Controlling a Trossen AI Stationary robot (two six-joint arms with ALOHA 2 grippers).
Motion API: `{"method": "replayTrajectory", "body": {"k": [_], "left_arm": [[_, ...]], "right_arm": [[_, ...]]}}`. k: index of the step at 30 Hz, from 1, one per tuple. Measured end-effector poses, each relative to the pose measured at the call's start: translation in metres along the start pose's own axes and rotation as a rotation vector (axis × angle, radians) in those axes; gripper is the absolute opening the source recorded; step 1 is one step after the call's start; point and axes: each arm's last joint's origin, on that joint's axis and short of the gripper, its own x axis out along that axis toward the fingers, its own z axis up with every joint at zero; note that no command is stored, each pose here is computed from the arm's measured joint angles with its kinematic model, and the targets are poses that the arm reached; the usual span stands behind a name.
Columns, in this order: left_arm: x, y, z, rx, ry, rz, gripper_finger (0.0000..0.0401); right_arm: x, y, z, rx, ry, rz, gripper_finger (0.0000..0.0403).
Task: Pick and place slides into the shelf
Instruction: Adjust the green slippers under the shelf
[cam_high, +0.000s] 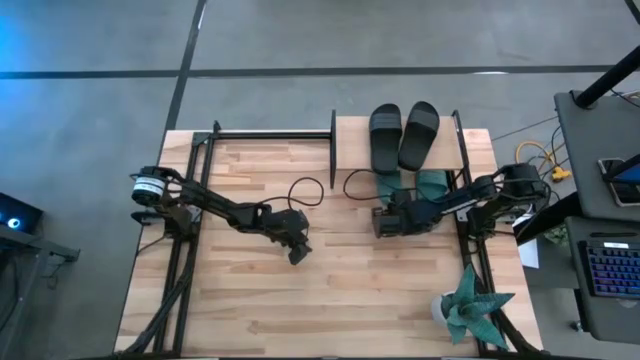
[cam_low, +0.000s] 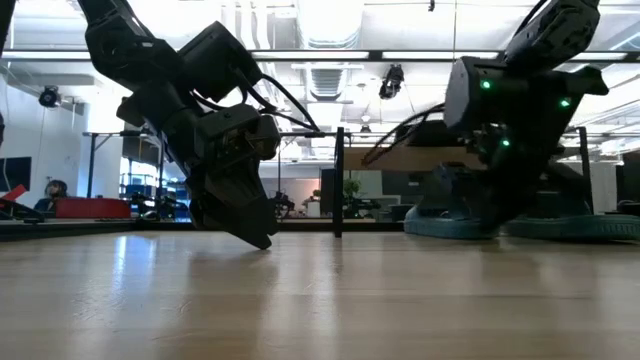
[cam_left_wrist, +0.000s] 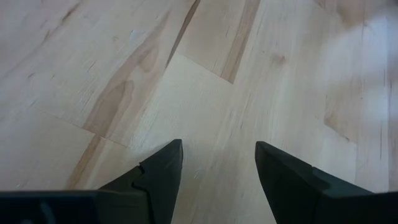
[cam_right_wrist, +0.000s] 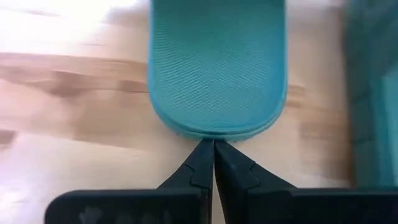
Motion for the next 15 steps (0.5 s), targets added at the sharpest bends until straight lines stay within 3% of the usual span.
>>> {"method": "replayTrajectory", "body": {"k": [8,15], "left_arm": [[0.000,0.000,-0.001,0.001,0.001,0.000,0.0191],[0.000,0.000,-0.001,0.002,0.002,-0.001,0.0191]], "right_arm": [[-0.008,0.017,0.010,-0.049,-0.025,0.059,0.0009],[-0.034,0.021,0.006,-0.037,0.155,0.090,0.0008]]}}
